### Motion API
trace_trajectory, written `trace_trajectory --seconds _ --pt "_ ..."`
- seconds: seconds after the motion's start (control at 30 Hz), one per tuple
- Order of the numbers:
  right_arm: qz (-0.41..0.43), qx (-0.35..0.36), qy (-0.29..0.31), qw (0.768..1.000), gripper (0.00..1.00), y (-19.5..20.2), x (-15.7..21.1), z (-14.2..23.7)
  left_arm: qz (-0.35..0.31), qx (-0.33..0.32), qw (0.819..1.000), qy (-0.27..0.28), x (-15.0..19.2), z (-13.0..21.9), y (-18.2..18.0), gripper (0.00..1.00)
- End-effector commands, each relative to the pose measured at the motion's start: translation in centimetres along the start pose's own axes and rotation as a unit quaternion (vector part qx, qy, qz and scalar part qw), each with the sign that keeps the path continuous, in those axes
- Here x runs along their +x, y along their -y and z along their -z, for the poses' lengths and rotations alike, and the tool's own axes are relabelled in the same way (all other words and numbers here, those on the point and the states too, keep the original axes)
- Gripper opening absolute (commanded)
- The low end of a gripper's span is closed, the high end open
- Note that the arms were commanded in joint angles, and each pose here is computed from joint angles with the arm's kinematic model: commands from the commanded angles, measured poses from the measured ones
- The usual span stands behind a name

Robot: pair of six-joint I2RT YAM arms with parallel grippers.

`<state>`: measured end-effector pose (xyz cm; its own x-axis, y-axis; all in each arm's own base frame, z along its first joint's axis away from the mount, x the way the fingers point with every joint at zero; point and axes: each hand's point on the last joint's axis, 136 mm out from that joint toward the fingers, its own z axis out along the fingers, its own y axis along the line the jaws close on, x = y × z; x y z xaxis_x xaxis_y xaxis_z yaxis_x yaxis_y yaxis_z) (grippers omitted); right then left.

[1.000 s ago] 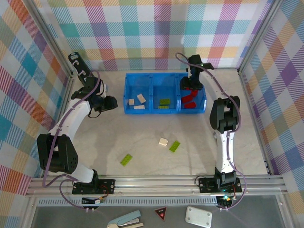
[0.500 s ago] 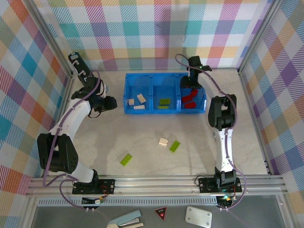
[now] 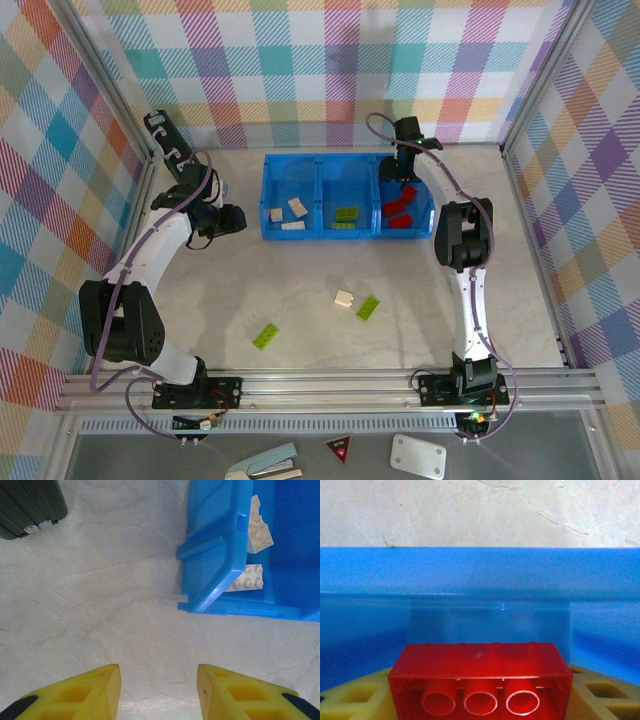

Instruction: Sort the legos into containers by color

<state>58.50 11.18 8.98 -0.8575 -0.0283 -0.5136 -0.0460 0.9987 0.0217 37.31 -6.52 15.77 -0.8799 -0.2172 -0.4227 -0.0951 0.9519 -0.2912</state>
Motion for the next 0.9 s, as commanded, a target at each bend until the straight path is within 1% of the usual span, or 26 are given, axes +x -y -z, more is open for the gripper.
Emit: trace_trajectory --seconds 0.0,0.13,0.3,0.4,0.67,0.87 --pt "0.002 0.003 0.018 1.000 0.57 0.4 -1.4 0.8 -0.005 -0.003 1.000 0.002 -0.1 -0.1 -0.5 0.44" --pt "0.003 -0.004 0.019 1.000 0.66 0.2 -1.5 1.8 -0.005 -0.001 1.000 0.003 -0.1 0.0 -0.4 0.44" --pt "0.007 -0.005 0.024 1.000 0.68 0.3 -1.8 3.2 -0.005 0.000 1.000 0.005 -0.1 0.1 -0.3 0.44" --pt "0.010 -0.010 0.025 1.000 0.73 0.2 -1.9 4.1 -0.005 0.001 1.000 0.006 -0.2 0.2 -0.3 0.44" --pt "0.011 -0.014 0.025 1.000 0.75 0.1 -1.8 6.2 -0.006 0.003 1.000 0.012 -0.3 0.6 -0.1 0.44" --pt "-0.004 -0.036 0.016 0.999 0.74 -0.3 -0.2 9.1 -0.007 0.007 1.000 0.015 -0.3 0.9 0.0 0.44"
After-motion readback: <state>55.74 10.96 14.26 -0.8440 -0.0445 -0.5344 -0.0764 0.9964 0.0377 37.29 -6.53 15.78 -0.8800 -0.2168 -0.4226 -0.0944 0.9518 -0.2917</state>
